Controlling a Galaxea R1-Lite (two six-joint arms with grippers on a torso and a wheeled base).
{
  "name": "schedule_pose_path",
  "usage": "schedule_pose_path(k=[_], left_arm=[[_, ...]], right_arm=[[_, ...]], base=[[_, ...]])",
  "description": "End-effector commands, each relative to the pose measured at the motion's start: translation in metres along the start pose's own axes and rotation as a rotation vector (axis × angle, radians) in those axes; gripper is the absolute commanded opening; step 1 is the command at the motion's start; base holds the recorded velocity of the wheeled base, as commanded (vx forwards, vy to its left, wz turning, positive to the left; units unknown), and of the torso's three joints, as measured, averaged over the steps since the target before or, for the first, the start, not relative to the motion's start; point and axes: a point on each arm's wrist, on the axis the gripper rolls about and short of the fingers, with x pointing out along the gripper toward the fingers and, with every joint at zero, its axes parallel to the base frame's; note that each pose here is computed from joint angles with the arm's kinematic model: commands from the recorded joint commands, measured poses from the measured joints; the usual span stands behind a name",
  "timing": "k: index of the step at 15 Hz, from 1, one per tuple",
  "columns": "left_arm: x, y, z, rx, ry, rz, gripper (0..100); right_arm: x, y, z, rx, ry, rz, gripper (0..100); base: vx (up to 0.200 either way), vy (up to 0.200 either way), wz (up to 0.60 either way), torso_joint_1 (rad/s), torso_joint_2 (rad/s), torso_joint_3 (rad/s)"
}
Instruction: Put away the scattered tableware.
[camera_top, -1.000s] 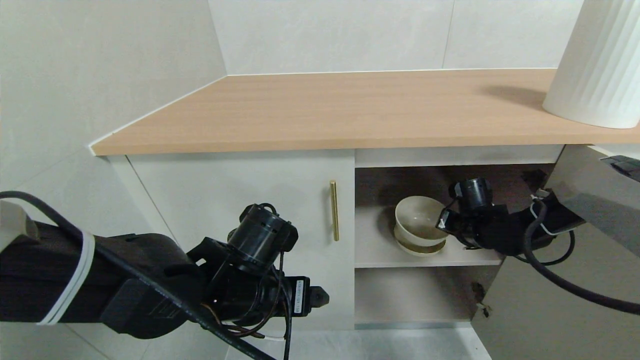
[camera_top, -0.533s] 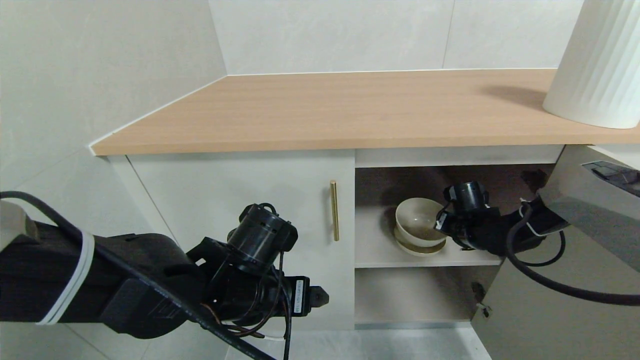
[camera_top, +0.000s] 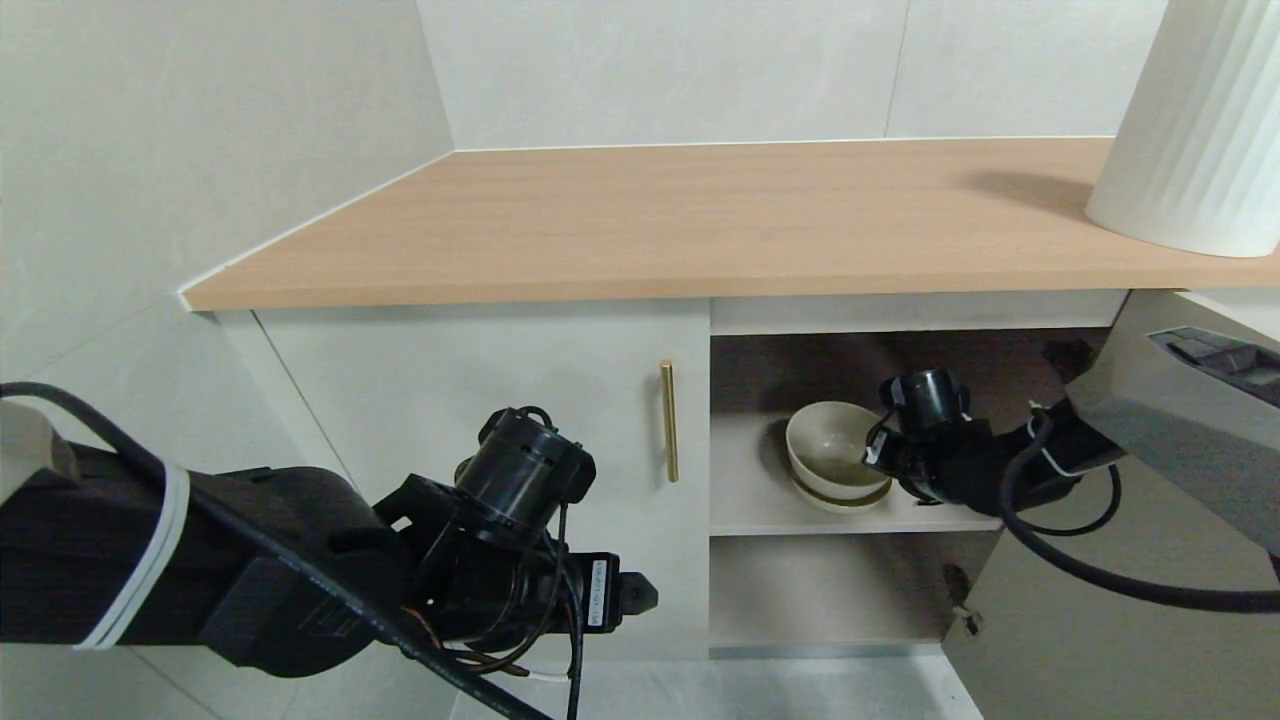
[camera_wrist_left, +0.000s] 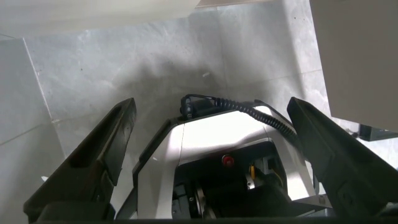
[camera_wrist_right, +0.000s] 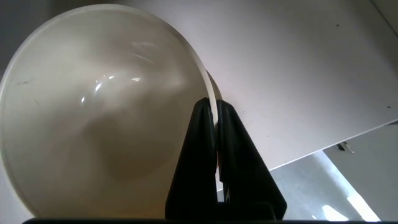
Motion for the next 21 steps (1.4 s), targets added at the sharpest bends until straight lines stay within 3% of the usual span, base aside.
schedule_pose_path(k=[1, 6, 7, 14, 15, 18, 21], left_arm=[[0.0, 0.0, 0.0, 0.0, 0.001, 0.001, 100], [0.0, 0.0, 0.0, 0.0, 0.0, 0.002, 100], [0.0, 0.0, 0.0, 0.0, 0.0, 0.002, 100], [-0.001, 0.0, 0.0, 0.0, -0.001, 0.001, 100], [-0.002, 0.001, 0.001, -0.003, -0.012, 0.01, 100], [-0.03, 0.013, 0.014, -0.041, -0.118, 0.024, 100], [-0.072, 0.031, 0.016, -0.029, -0.245, 0.05, 100]], right_arm=[[0.0, 0.0, -0.001, -0.003, 0.003, -0.001, 0], [0.001, -0.001, -0.002, -0.005, 0.006, -0.004, 0], [0.001, 0.0, -0.002, -0.004, 0.005, -0.003, 100], [-0.004, -0.002, 0.0, -0.009, 0.008, -0.005, 100], [-0.021, -0.005, 0.007, -0.014, 0.01, 0.009, 100], [-0.088, -0.024, 0.025, -0.096, 0.057, 0.142, 100], [-0.14, -0.036, 0.036, -0.175, 0.019, 0.215, 100]], base=[[0.0, 0.0, 0.0, 0.0, 0.0, 0.0], [0.0, 0.0, 0.0, 0.0, 0.0, 0.0], [0.0, 0.0, 0.0, 0.0, 0.0, 0.0], [0.0, 0.0, 0.0, 0.0, 0.0, 0.0], [0.0, 0.0, 0.0, 0.0, 0.0, 0.0], [0.0, 0.0, 0.0, 0.0, 0.0, 0.0], [0.0, 0.0, 0.0, 0.0, 0.0, 0.0]])
